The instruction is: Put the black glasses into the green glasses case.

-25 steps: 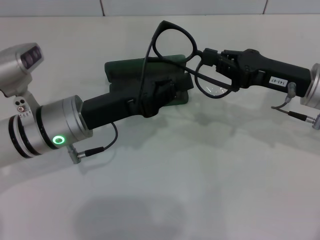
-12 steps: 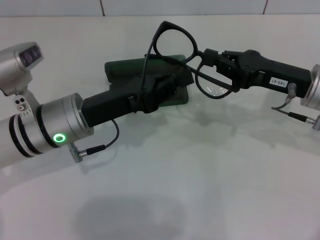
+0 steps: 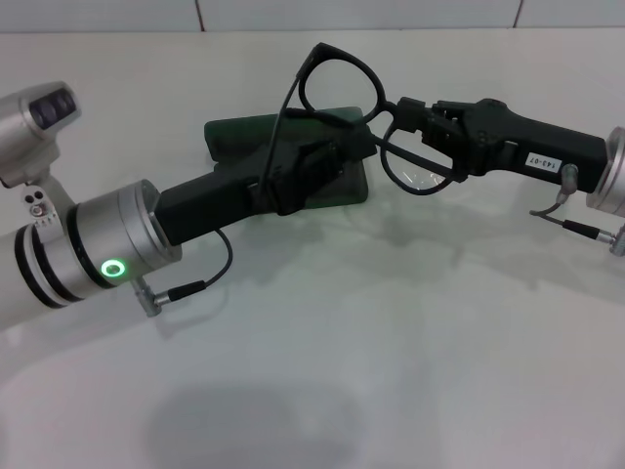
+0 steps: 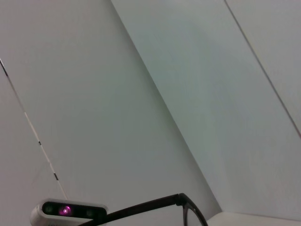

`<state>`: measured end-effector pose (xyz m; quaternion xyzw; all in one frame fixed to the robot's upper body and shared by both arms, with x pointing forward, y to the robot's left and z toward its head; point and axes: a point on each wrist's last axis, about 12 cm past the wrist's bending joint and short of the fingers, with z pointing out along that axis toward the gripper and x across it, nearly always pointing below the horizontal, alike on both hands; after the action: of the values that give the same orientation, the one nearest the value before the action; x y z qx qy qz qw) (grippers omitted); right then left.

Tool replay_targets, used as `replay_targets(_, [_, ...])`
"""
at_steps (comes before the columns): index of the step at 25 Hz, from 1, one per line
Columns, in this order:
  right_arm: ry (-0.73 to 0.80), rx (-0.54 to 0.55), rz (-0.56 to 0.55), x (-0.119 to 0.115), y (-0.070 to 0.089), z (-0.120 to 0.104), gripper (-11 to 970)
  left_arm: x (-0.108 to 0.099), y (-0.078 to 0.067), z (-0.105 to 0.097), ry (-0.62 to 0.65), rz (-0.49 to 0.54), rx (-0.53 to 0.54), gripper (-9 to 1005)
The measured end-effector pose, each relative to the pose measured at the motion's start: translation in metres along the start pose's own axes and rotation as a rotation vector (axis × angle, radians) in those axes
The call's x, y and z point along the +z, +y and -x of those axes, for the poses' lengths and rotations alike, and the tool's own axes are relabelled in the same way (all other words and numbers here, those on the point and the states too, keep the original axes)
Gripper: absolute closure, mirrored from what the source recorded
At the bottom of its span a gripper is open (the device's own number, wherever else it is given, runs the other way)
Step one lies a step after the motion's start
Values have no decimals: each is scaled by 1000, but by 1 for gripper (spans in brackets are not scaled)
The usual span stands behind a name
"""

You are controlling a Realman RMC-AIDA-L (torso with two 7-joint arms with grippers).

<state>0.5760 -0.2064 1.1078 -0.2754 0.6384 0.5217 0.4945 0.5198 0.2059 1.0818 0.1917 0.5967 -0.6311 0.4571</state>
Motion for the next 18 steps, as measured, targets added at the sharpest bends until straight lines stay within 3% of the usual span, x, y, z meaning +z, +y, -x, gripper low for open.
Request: replay_targets(18, [-12,-8,54,0,6,1,916,2,1,4,-17,4,13,976])
